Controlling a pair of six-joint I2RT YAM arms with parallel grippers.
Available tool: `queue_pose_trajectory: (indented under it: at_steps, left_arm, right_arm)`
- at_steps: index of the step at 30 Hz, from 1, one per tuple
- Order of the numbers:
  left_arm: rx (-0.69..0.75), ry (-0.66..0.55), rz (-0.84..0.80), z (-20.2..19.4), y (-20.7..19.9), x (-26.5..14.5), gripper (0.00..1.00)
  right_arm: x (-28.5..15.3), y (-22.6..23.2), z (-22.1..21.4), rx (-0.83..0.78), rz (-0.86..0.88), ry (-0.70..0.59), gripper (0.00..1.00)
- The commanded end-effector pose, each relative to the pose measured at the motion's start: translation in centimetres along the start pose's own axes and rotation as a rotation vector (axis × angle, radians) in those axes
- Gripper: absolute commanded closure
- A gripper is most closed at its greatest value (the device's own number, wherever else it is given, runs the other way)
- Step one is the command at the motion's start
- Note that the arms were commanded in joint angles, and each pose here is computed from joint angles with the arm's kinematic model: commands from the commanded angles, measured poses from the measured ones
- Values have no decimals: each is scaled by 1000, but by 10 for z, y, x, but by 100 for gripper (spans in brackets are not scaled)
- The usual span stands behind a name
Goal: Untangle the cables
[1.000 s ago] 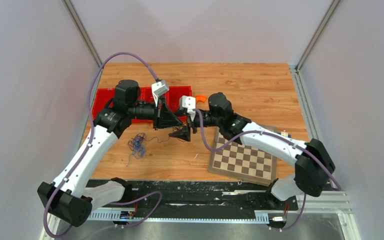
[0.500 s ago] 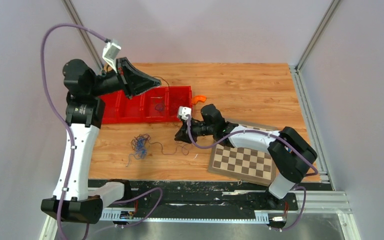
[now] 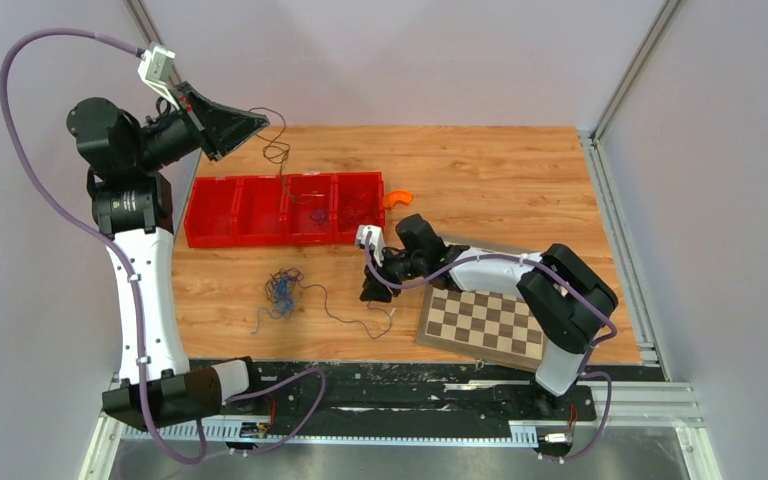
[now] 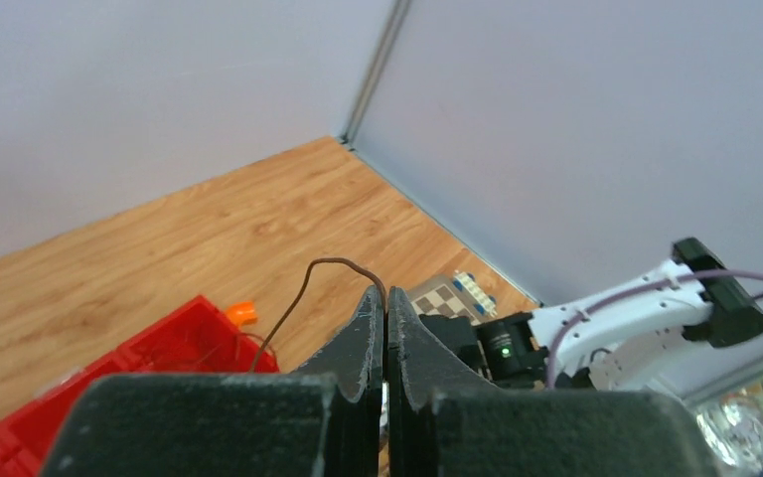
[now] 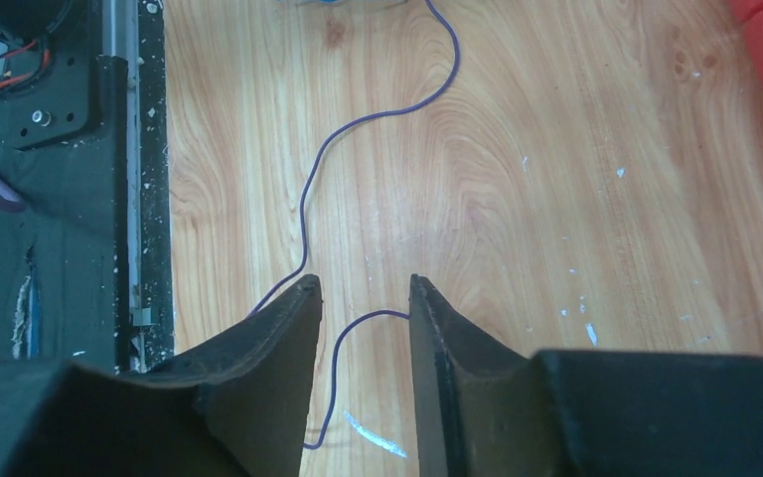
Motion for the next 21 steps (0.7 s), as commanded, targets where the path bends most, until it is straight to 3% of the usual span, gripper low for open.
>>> queue_pose_trajectory:
  at_steps: [1, 3, 7, 10, 17, 21]
  left_arm:
    - [-48, 33, 129, -16, 35, -13, 100]
    - [-47, 36, 150, -20, 43, -16, 100]
    - [-14, 63, 240, -31, 63, -20, 100]
    - [-1, 109, 312, -49, 87, -23, 100]
    - [-39, 172, 372, -85, 127, -26, 100]
    - [-8, 200, 429, -87, 143, -29, 100]
  right_arm:
    - [-19, 15, 37, -45, 20, -38, 61]
    - [-25, 15, 40, -50, 10, -35, 57]
    - [-38, 17, 43, -75, -8, -40, 34]
    - [-47, 12, 62, -93, -40, -58, 23]
    - [-81, -32, 108, -154, -229, -126, 3]
    - [-103, -47, 124, -143, -282, -171, 0]
Point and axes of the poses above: each gripper's point midway between its finger pads, its own x axis out along the fingers, its own y axis along the line the jaws close on, z = x × y, the point moved 2 cm from there along -x, back along the fingers, and after that the axes turned 14 degrees about x, right-handed, at the moved point
